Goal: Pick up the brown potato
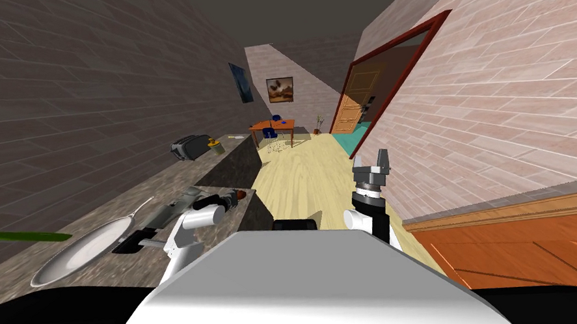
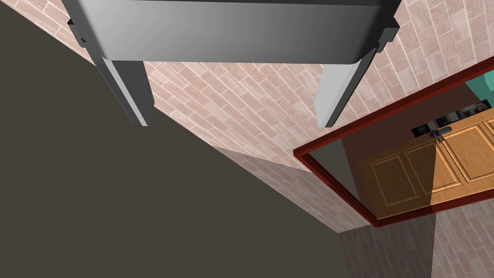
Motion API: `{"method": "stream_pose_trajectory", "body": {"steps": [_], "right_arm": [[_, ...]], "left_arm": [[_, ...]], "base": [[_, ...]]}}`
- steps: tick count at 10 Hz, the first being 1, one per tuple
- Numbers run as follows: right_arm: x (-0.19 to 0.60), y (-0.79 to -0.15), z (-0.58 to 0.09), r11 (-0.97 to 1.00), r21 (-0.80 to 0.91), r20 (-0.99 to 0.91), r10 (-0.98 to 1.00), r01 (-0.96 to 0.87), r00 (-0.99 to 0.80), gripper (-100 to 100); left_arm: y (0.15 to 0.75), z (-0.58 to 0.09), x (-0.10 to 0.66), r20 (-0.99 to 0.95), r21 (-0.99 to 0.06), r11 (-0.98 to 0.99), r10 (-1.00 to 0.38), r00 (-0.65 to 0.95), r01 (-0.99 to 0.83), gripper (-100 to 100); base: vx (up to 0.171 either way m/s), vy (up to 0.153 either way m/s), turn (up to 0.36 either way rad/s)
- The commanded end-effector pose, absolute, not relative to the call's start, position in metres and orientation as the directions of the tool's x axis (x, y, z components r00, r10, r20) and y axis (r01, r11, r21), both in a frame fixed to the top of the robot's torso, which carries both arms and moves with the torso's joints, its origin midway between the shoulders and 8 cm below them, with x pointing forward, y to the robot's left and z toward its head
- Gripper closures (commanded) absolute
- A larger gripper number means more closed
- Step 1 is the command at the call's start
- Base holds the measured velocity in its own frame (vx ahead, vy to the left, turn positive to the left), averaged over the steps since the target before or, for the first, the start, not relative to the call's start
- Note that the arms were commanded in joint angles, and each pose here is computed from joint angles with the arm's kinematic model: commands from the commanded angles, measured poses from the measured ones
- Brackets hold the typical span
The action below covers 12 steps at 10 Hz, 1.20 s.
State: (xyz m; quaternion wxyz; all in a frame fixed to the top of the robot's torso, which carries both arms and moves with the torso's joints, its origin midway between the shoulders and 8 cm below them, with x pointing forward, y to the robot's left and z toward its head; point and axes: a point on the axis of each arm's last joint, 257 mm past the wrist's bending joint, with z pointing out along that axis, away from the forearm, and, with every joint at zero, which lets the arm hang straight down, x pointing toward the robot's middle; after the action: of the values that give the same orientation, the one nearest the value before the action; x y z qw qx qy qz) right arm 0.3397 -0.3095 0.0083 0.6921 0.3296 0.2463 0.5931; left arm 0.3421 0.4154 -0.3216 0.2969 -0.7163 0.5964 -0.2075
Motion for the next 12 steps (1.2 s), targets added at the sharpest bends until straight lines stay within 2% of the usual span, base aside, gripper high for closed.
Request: {"method": "stream_pose_trajectory", "body": {"steps": [1, 4, 5, 6, 12], "right_arm": [[0.34, -0.309, 0.008, 0.079, 0.748, 0.05, 0.983, -0.659, 0.175, 0], [0.34, -0.309, 0.008, 0.079, 0.748, 0.05, 0.983, -0.659, 0.175, 0], [0.34, -0.309, 0.008, 0.079, 0.748, 0.05, 0.983, -0.659, 0.175, 0], [0.34, -0.309, 0.008, 0.079, 0.748, 0.05, 0.983, -0.659, 0.175, 0], [0.34, -0.31, 0.008, 0.079, 0.748, 0.05, 0.983, -0.659, 0.175, 0]], "left_arm": [[0.415, -0.322, 0.342, -0.057, -0.673, -0.112, -0.978, 0.202, -0.731, 100], [0.415, -0.32, 0.343, -0.057, -0.676, -0.112, -0.978, 0.202, -0.729, 100], [0.415, -0.32, 0.343, -0.057, -0.676, -0.111, -0.978, 0.202, -0.729, 0], [0.41, -0.317, 0.333, -0.058, -0.676, -0.098, -0.981, 0.186, -0.73, 100], [0.395, -0.306, 0.306, -0.058, -0.675, -0.067, -0.988, 0.143, -0.735, 100]], "base": [[0.0, 0.0, 0.0], [0.0, 0.0, 0.0], [0.0, 0.0, 0.0], [0.054, 0.003, 0.137], [0.063, -0.005, 0.08]]}}
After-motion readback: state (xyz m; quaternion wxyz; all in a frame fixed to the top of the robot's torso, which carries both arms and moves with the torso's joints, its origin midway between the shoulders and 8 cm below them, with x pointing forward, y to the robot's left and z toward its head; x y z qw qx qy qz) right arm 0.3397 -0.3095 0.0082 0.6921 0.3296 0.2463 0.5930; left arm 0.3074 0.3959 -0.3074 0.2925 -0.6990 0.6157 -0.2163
